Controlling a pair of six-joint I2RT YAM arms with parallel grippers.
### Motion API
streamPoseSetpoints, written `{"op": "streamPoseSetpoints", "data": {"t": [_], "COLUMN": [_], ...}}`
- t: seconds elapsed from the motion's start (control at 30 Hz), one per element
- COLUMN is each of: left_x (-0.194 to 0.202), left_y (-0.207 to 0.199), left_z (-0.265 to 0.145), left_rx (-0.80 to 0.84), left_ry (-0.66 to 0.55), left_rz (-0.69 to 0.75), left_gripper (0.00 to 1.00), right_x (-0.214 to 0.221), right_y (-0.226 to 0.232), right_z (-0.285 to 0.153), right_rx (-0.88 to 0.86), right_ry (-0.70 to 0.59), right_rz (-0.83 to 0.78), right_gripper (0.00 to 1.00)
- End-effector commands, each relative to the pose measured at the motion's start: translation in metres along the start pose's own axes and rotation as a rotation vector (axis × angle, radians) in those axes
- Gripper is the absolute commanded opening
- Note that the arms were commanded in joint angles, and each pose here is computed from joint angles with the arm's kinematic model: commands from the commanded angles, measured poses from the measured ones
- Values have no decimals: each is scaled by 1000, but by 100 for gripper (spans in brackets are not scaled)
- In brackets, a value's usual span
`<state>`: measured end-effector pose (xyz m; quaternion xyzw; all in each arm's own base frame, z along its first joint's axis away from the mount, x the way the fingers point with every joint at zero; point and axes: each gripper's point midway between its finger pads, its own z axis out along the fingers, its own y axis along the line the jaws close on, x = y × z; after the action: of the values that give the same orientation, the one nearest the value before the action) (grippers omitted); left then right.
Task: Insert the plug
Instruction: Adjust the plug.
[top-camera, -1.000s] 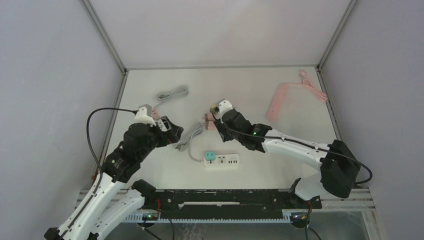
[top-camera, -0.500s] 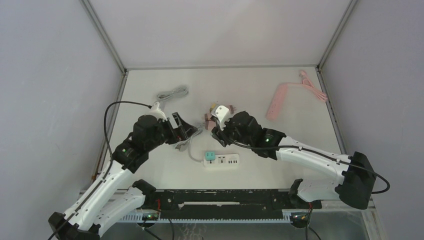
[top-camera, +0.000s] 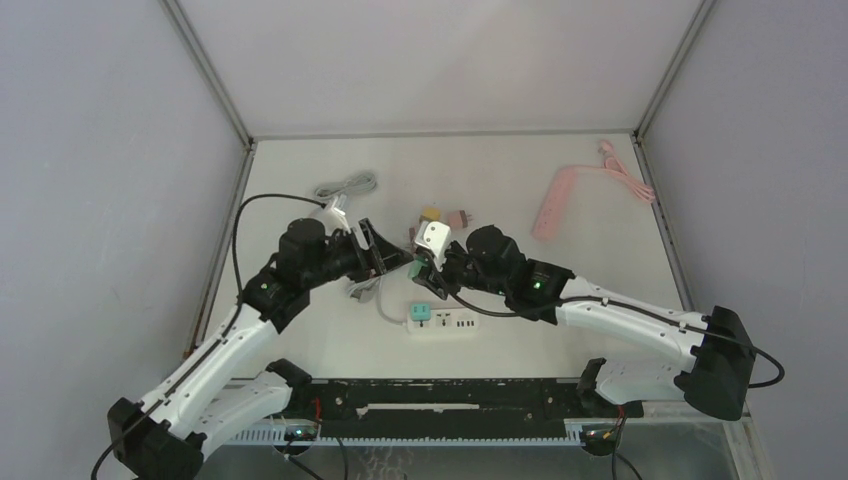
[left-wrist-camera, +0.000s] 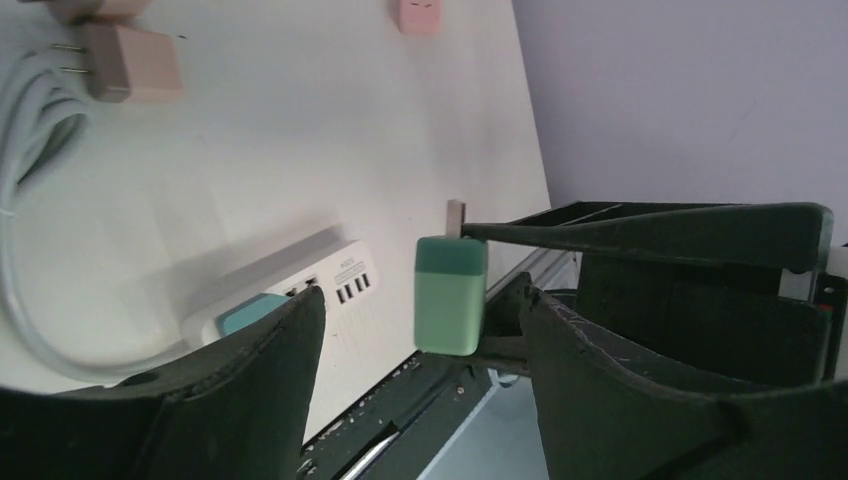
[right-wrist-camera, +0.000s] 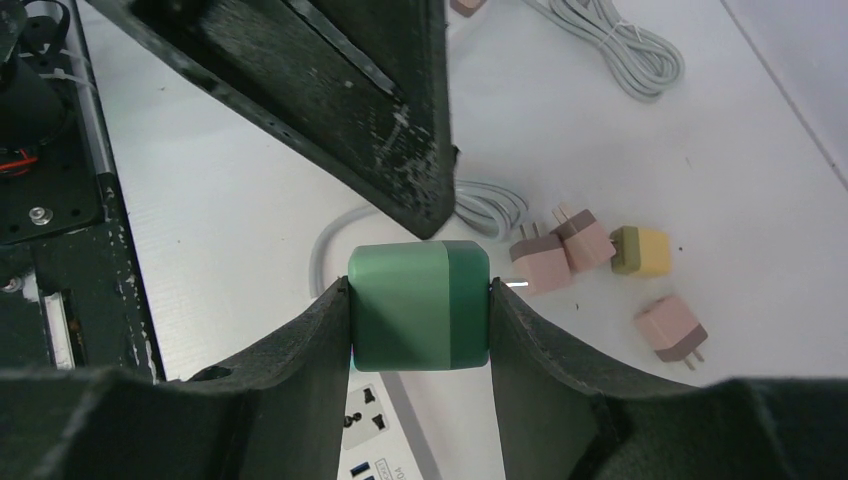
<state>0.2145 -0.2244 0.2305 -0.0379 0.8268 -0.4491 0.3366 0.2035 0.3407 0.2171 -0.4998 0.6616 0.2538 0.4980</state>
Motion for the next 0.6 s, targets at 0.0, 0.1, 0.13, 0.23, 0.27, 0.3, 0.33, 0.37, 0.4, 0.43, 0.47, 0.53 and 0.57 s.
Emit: {"op": "streamPoseSetpoints", "data": {"t": [0.0,0.1,0.13,0.23,0.27,0.3,0.33,0.37,0.4,0.43,0.47,0.53,0.57], "left_x": [4,9,10,14,15,15,16,16,16,17,17,19,19], "left_y": [-23,-24,-23,-23,-24,-23,-23,-23,-23,-24,-24,-25,-25], "left_z": [4,9,10,13,14,14,15,15,15,16,16,17,17], "left_rx": [131,146,148,155,156,156,155,156,159,163,167,173,173], "left_ry": [51,91,103,133,139,141,143,145,149,156,163,175,177], "left_rz": [-6,-11,-14,-12,-10,-8,-6,-3,-2,0,0,-1,-1], "left_gripper": [74,69,68,63,62,61,59,57,54,52,51,48,46], "right_x": [-31,-32,-33,-36,-37,-38,-38,-39,-40,-40,-41,-41,-41], "right_y": [4,7,8,11,12,12,13,13,13,14,14,15,16], "right_z": [-4,-3,-3,-3,-3,-3,-3,-3,-3,-3,-3,-2,-2], "right_rx": [-20,-31,-36,-52,-56,-59,-62,-65,-68,-73,-75,-82,-85], "right_ry": [-114,-119,-124,-138,-141,-144,-147,-150,-153,-157,-159,-160,-162], "right_rz": [-53,-61,-64,-77,-81,-85,-90,-92,-94,-98,-101,-108,-111], "right_gripper": [41,41,41,40,40,40,40,40,40,40,40,40,40]}}
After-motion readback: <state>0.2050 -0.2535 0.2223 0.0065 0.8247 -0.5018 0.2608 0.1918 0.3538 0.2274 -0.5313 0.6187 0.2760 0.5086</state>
